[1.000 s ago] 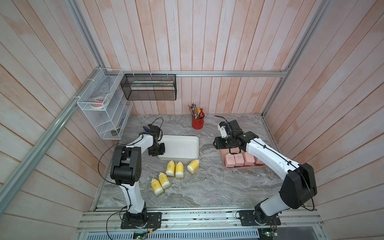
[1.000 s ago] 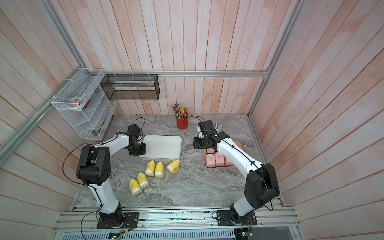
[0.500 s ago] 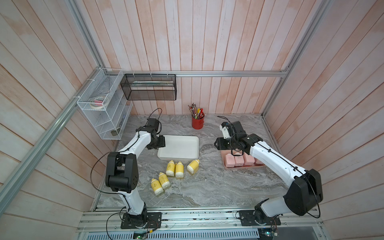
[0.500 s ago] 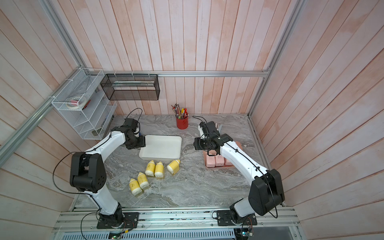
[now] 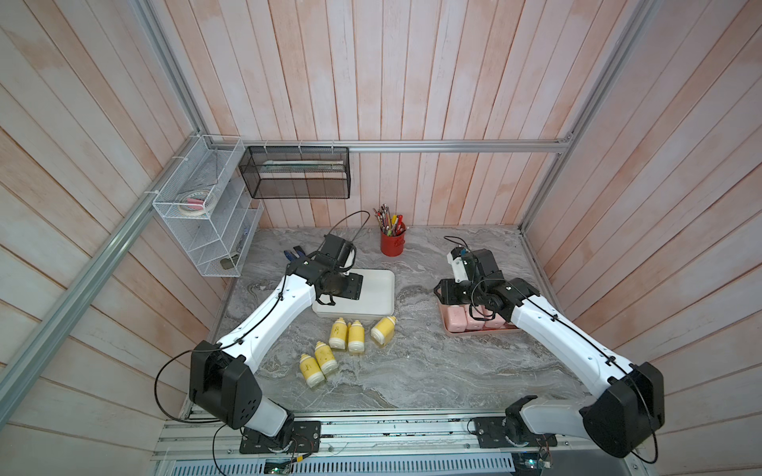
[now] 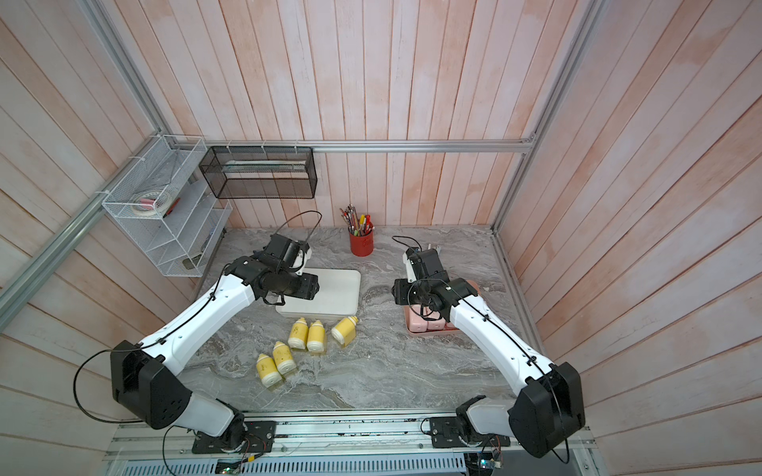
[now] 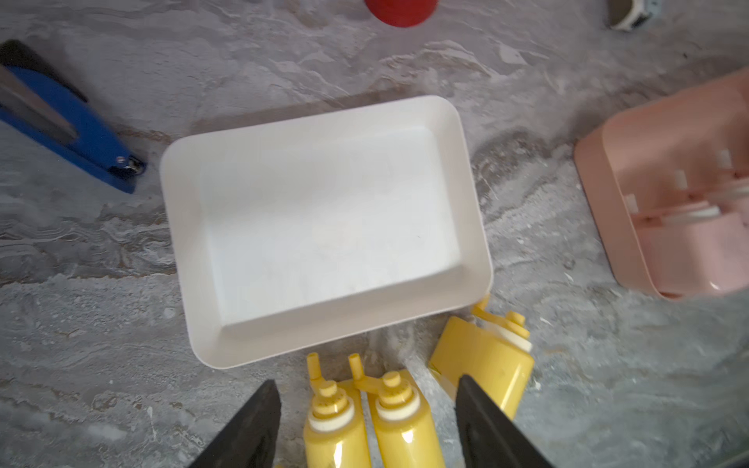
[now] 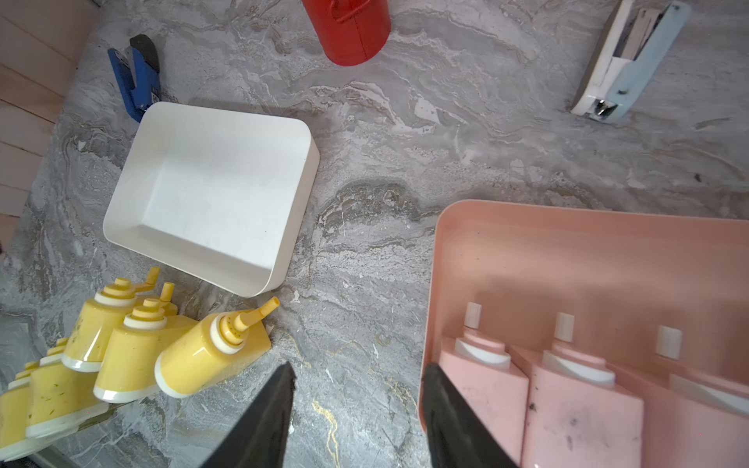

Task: Place the pencil sharpeners by color into the storage box
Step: Adjust the storage box at the center of the board, then pick up the pencil sharpener from the center of the board.

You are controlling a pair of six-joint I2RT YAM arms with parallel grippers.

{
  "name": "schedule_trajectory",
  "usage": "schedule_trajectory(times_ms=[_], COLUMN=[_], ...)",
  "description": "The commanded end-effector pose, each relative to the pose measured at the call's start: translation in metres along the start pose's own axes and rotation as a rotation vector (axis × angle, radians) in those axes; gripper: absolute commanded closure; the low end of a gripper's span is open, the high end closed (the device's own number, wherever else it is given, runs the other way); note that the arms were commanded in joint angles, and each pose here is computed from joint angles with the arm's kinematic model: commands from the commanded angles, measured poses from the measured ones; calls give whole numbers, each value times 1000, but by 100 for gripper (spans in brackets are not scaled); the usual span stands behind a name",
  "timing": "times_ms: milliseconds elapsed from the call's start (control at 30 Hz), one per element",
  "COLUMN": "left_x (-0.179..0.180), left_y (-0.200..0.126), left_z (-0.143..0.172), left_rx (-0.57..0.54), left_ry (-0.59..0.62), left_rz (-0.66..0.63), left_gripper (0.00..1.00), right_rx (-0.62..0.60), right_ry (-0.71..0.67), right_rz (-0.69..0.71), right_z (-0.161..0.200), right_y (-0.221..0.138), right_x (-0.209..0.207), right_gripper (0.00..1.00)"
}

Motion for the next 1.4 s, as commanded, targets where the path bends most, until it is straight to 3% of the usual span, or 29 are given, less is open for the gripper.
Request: schedule_trajectory(times_ms=[0, 333, 833, 1367], left_x=[-26, -75, -91, -93], left_y=[-5, 31, 84, 107], left_z=[17, 61, 61, 59], left_rx=[57, 205, 291, 354], left_ry=[107, 256, 243, 276], left_rz=[41, 93, 86, 52], left_gripper=[27, 20, 24, 32], right_rx=[-4, -16, -37, -30], right_ry=[13, 50, 115, 114], right_rz=[20, 52, 70, 48], right_z=[4, 21, 42, 41], right_y=[-7, -27, -38, -33], right_x=[-10, -34, -63, -66], right_gripper=[46, 45, 44, 44])
Point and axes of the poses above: each gripper's point midway between its finger pads, its own y axis out along the fingers, its own x axis along the line the jaws close on, z = x × y, the point moved 8 cm from there along -y, back along the fingers, and after that the axes turned 1 degree about -y, right-handed, at the moved point
